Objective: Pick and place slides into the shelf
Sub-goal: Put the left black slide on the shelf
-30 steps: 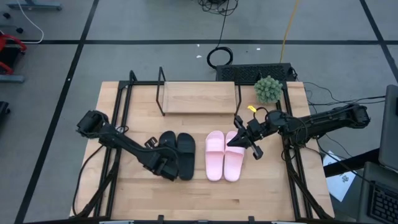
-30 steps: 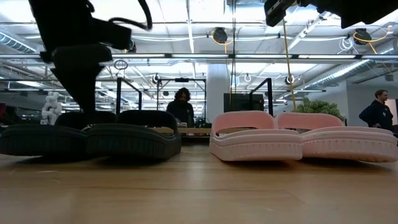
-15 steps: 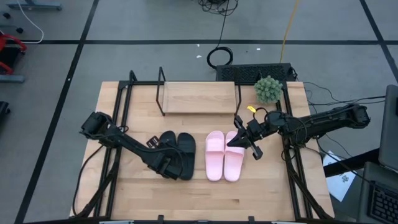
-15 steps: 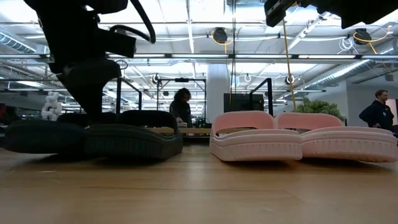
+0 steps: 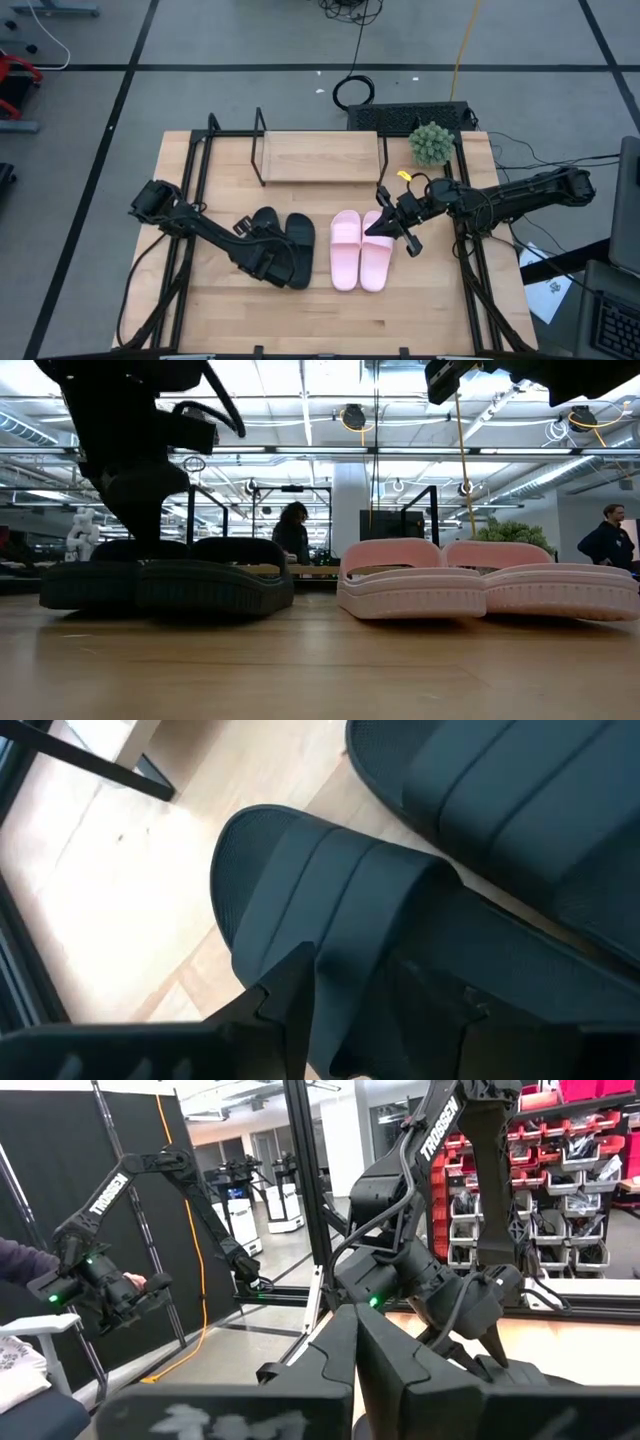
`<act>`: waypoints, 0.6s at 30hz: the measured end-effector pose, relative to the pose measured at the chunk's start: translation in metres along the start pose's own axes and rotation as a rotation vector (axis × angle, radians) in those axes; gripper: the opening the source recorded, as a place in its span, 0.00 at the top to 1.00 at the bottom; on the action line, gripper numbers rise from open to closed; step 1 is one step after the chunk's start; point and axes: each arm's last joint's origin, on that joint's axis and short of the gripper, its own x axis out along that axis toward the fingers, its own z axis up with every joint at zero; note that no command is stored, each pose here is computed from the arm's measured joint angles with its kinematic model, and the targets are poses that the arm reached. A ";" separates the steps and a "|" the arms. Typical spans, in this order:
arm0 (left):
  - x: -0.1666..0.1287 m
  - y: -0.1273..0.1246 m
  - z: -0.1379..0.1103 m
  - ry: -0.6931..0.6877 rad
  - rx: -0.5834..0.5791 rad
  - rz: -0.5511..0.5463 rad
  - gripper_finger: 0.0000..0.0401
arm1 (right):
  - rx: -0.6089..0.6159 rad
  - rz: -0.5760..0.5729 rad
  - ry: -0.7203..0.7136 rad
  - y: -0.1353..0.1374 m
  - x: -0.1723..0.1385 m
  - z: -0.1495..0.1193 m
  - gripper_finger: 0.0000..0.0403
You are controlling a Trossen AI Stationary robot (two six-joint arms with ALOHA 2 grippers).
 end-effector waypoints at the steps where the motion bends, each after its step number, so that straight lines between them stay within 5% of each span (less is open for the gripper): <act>1: 0.003 -0.002 -0.001 0.004 0.001 0.013 0.68 | 0.000 0.000 0.001 0.000 0.000 0.000 1.00; 12: 0.018 -0.012 -0.003 0.038 0.009 0.170 0.70 | -0.015 -0.006 0.037 -0.001 0.000 -0.004 1.00; 18: 0.014 -0.014 -0.001 0.030 0.022 0.156 0.94 | -0.037 -0.009 0.040 -0.001 0.000 -0.004 1.00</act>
